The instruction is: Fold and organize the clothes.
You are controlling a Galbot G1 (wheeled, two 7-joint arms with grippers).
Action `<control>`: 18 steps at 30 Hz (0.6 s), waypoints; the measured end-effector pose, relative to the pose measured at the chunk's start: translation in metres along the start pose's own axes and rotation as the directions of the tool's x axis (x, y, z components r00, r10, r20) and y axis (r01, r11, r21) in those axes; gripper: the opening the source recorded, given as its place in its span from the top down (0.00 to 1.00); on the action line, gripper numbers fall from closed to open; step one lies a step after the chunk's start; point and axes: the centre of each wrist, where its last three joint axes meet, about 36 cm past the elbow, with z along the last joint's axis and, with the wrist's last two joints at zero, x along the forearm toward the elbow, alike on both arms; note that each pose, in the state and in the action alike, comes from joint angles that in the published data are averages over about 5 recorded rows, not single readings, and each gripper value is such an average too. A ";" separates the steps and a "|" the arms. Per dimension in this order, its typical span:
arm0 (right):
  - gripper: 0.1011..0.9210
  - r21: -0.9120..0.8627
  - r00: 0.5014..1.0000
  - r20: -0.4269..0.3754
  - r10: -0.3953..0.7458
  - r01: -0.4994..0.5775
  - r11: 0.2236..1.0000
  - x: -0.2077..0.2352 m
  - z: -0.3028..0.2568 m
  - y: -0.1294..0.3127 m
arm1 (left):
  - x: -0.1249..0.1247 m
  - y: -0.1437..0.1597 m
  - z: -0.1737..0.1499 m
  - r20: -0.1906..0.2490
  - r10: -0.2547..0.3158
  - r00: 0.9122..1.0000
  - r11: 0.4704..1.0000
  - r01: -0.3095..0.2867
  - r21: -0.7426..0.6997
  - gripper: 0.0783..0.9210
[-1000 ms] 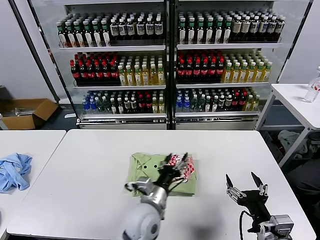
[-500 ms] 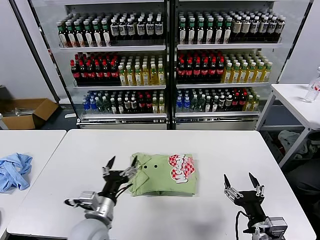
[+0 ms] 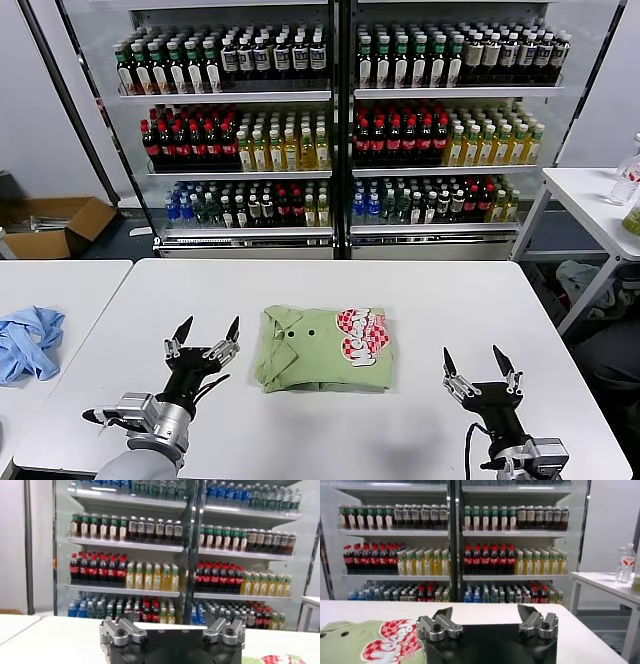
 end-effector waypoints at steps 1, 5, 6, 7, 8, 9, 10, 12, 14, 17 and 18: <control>0.12 -0.002 1.000 -0.002 0.000 0.000 1.000 -0.001 0.001 0.001 | 0.001 0.001 0.000 -0.002 -0.002 1.000 1.000 0.002 -0.003 0.12; 0.12 -0.011 1.000 -0.021 -0.012 0.011 1.000 -0.007 0.005 0.006 | 0.002 0.005 0.003 -0.014 -0.010 1.000 1.000 0.010 -0.012 0.12; 0.12 -0.014 0.999 -0.028 -0.018 0.017 1.000 -0.009 0.006 0.007 | 0.003 0.006 0.004 -0.018 -0.013 1.000 1.000 0.012 -0.014 0.12; 0.12 -0.019 0.999 -0.037 -0.024 0.023 1.000 -0.012 0.008 0.009 | 0.003 0.006 0.005 -0.021 -0.015 1.000 1.000 0.015 -0.015 0.12; 0.12 -0.026 0.998 -0.047 -0.031 0.030 0.999 -0.015 0.010 0.011 | 0.003 0.007 0.005 -0.024 -0.018 1.000 1.000 0.018 -0.015 0.12; 0.12 -0.034 0.998 -0.058 -0.039 0.037 0.999 -0.019 0.011 0.013 | 0.004 0.007 0.006 -0.027 -0.021 0.999 1.000 0.020 -0.015 0.12; 0.12 -0.045 0.996 -0.069 -0.048 0.045 0.998 -0.022 0.013 0.015 | 0.004 0.008 0.007 -0.030 -0.023 0.999 1.000 0.023 -0.014 0.12; 0.12 -0.070 0.993 -0.094 -0.068 0.061 0.996 -0.031 0.016 0.020 | 0.005 0.008 0.009 -0.035 -0.027 0.999 1.000 0.026 -0.014 0.12; 0.12 -0.100 0.989 -0.119 -0.091 0.079 0.992 -0.041 0.019 0.026 | 0.006 0.007 0.010 -0.038 -0.029 0.999 0.999 0.028 -0.015 0.12; 0.12 -0.149 0.980 -0.153 -0.127 0.104 0.983 -0.056 0.023 0.036 | 0.007 0.005 0.012 -0.040 -0.030 0.999 0.999 0.029 -0.013 0.12; 0.12 -0.165 0.977 -0.163 -0.139 0.112 0.980 -0.062 0.024 0.040 | 0.007 0.004 0.012 -0.041 -0.030 0.999 0.999 0.029 -0.012 0.12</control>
